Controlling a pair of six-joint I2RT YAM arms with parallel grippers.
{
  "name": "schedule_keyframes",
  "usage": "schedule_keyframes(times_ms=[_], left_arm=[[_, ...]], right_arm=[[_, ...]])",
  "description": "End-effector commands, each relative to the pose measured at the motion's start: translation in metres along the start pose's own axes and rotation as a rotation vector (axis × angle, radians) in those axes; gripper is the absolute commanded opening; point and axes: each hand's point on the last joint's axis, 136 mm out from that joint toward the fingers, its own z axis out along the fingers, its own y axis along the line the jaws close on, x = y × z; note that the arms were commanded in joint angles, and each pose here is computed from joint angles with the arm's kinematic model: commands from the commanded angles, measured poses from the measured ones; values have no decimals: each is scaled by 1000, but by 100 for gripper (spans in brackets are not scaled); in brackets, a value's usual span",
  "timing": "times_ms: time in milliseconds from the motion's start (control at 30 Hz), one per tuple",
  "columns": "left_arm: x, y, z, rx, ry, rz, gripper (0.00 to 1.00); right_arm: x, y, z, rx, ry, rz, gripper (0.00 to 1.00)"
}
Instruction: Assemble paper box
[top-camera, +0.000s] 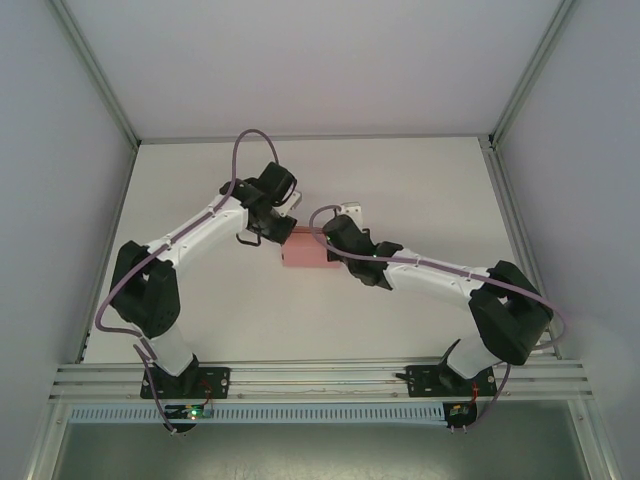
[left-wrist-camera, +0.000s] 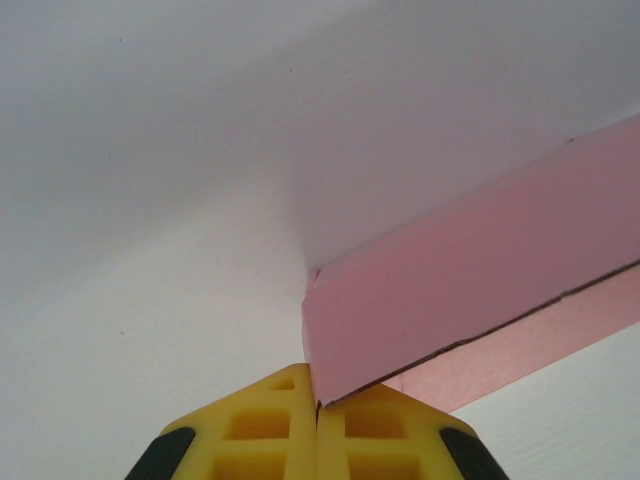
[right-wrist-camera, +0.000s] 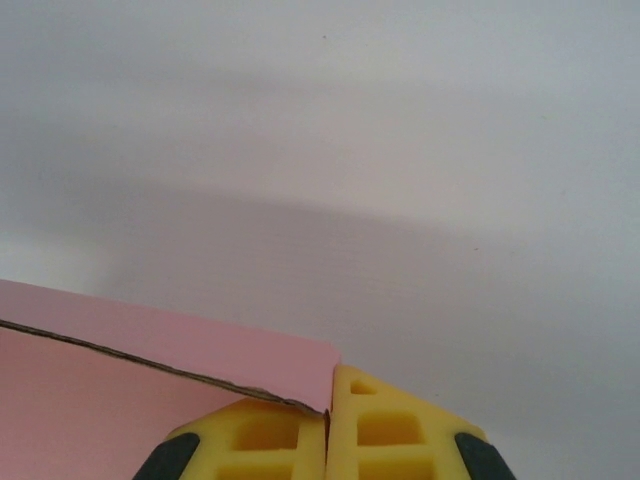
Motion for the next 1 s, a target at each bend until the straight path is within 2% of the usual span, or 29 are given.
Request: schedule_keyframes(times_ms=[0,67,167,367,600,633,767,867,967], left_arm=[[-1,-9,-9,58,59,-115,0],[-3,-2,-17,19,82,-151,0],[-3,-11,-25,98,134,-216,0],[8,-10,-25,114,252,-275,0],[-4,-23,-23,258,261,-418,0],[-7,-27,-25,286,256,-422,0],[-4,-14,-23,211,260,-414,0],[3,-26,-15,281,260,-394,0],[24,-15,0,185,267,-322,0]], right_arm=[[46,-10,3,96,122,-129,0],[50,-10,4,117,124,-153,0],[57,-7,7,126,130,-169,0],[68,-5,14,146,138,-192,0],[76,-5,19,171,147,-222,0],[76,-5,18,172,144,-224,0],[77,-8,16,184,139,-229,0],[76,-9,15,188,132,-226,0],[77,-6,15,158,120,-205,0]])
